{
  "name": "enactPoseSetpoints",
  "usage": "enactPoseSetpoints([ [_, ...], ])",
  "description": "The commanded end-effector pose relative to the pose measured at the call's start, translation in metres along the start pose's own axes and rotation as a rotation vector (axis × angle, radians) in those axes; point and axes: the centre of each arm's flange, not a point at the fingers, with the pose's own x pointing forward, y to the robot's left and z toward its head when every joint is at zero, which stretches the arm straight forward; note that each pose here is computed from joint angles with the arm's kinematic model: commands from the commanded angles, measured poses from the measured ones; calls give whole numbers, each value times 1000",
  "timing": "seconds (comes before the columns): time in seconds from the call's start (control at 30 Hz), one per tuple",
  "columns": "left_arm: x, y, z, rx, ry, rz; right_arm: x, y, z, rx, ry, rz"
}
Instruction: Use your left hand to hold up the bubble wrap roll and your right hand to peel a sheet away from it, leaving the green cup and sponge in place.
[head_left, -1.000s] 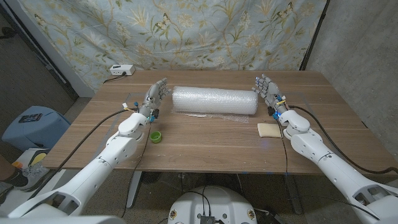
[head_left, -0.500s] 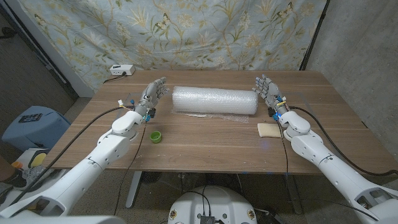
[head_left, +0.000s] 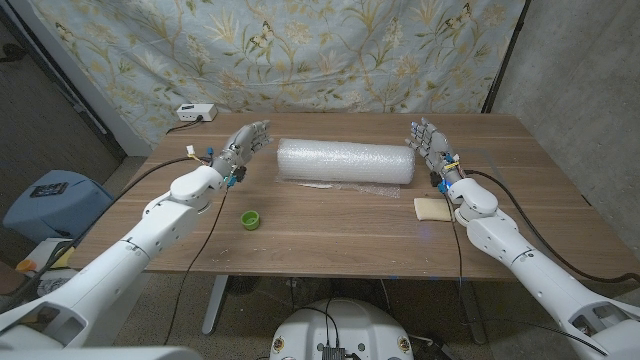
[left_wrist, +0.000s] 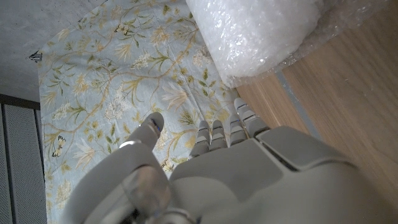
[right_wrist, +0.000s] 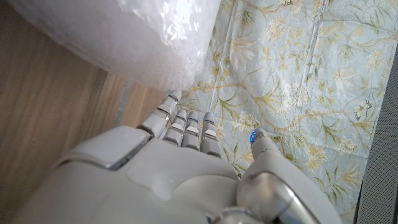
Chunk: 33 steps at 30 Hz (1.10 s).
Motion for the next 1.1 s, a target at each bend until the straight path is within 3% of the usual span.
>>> enactPoseSetpoints([
  [0.03, 15, 3, 26, 129, 74, -64, 2, 0, 0, 12, -15, -7],
  [0.53, 32, -17, 66, 338, 123, -116, 6, -9, 2, 33, -37, -5],
  [0.63, 39, -26, 78, 424, 153, -152, 8, -12, 2, 37, -45, 0],
  [0.9, 54, -36, 99, 518, 135, -224, 10, -14, 1, 50, -62, 2],
  [1.1, 68, -44, 112, 586, 160, -299, 10, -15, 1, 60, -68, -6],
])
